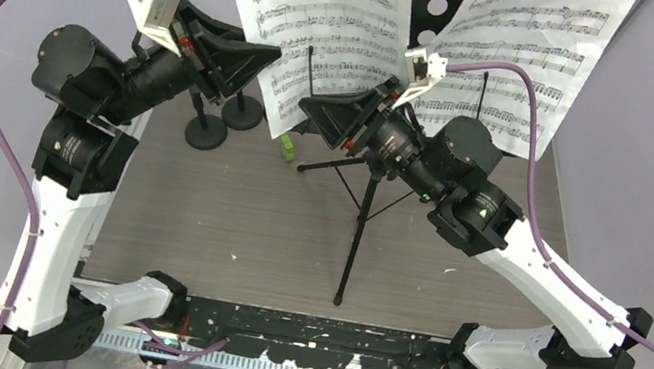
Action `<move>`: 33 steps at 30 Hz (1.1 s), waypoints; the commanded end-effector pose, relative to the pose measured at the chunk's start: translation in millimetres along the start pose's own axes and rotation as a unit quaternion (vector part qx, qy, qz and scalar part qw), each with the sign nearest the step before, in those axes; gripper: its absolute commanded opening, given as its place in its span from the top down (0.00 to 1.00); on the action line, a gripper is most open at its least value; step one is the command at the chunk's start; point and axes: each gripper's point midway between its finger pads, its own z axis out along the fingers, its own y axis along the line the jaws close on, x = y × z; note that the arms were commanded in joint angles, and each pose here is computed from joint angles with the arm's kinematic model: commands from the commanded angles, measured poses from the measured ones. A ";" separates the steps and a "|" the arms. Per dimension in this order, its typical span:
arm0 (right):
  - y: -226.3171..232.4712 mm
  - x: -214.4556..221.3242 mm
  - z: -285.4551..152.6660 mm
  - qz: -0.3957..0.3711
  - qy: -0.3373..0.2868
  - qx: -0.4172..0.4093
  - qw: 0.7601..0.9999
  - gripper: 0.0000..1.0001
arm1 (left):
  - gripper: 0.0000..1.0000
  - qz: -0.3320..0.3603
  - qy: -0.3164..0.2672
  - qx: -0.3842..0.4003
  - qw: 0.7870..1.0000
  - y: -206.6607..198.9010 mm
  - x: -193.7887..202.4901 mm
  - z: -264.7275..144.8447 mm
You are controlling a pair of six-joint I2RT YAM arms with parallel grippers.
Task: Pack up the instrument practice props
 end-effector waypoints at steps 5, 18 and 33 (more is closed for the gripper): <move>18.2 -30.8 2.0 0.012 -0.045 -0.024 0.999 0.79 | 0.80 0.019 -0.029 0.009 0.999 -8.4 -23.5 -3.9; 21.1 -25.1 -3.3 -0.002 -0.037 -0.040 0.999 0.99 | 0.83 0.021 -0.034 0.001 0.999 -6.8 -25.8 -5.3; 20.3 -21.2 -20.0 -0.026 -0.055 -0.058 0.996 0.99 | 1.00 0.042 -0.049 -0.045 0.997 -3.8 -41.6 -22.9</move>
